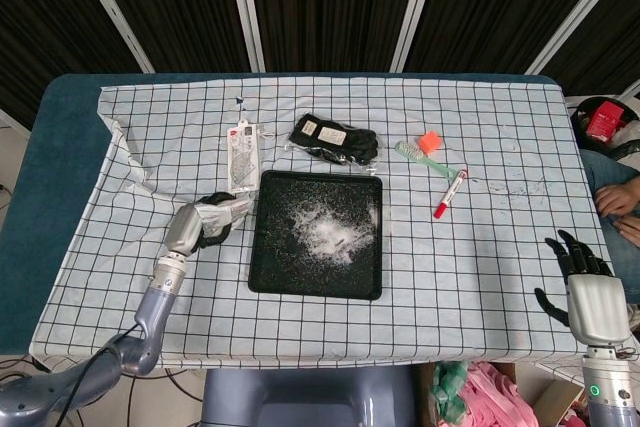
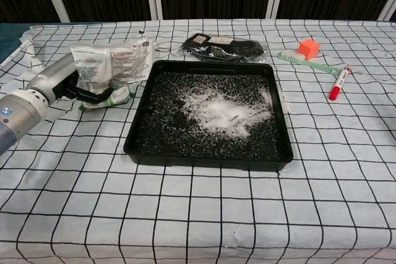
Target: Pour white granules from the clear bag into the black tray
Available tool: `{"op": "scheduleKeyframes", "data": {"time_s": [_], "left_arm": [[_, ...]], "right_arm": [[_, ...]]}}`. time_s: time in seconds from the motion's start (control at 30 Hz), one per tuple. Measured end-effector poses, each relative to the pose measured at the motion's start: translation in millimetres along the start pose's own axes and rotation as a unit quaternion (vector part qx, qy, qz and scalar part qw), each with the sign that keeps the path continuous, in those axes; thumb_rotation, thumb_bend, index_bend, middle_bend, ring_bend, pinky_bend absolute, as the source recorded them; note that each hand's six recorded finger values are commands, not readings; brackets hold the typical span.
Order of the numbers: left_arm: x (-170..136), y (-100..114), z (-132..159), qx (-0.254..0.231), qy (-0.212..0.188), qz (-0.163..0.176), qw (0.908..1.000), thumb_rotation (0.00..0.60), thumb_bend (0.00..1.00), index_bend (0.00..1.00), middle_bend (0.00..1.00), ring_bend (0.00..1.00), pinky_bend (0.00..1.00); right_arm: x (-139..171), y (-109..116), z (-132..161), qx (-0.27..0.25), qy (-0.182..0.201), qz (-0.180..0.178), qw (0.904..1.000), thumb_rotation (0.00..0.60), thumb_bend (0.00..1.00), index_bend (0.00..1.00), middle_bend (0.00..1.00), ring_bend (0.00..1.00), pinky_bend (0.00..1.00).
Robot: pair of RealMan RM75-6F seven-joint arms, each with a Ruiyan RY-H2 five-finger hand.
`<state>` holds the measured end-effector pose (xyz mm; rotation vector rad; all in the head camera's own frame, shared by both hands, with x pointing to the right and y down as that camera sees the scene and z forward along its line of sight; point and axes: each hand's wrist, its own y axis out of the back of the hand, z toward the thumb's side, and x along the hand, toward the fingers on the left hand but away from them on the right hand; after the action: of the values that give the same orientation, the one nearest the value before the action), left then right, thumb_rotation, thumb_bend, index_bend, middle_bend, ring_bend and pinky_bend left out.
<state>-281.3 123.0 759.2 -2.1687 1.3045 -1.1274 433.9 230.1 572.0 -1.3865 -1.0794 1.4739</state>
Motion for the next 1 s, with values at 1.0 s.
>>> {"op": "scheduleKeyframes", "data": {"time_s": [1.0], "left_arm": [[21.4,79.2,77.1,0.192,-0.135,0.012,0.9719,0.6,0.75,0.43,0.49,0.44,0.65]], "right_arm": [[-2.2,-5.4,-1.4,-0.004,-0.007,0.009,0.9999,0.6,0.2,0.19,0.11,0.17,0.34]]}}
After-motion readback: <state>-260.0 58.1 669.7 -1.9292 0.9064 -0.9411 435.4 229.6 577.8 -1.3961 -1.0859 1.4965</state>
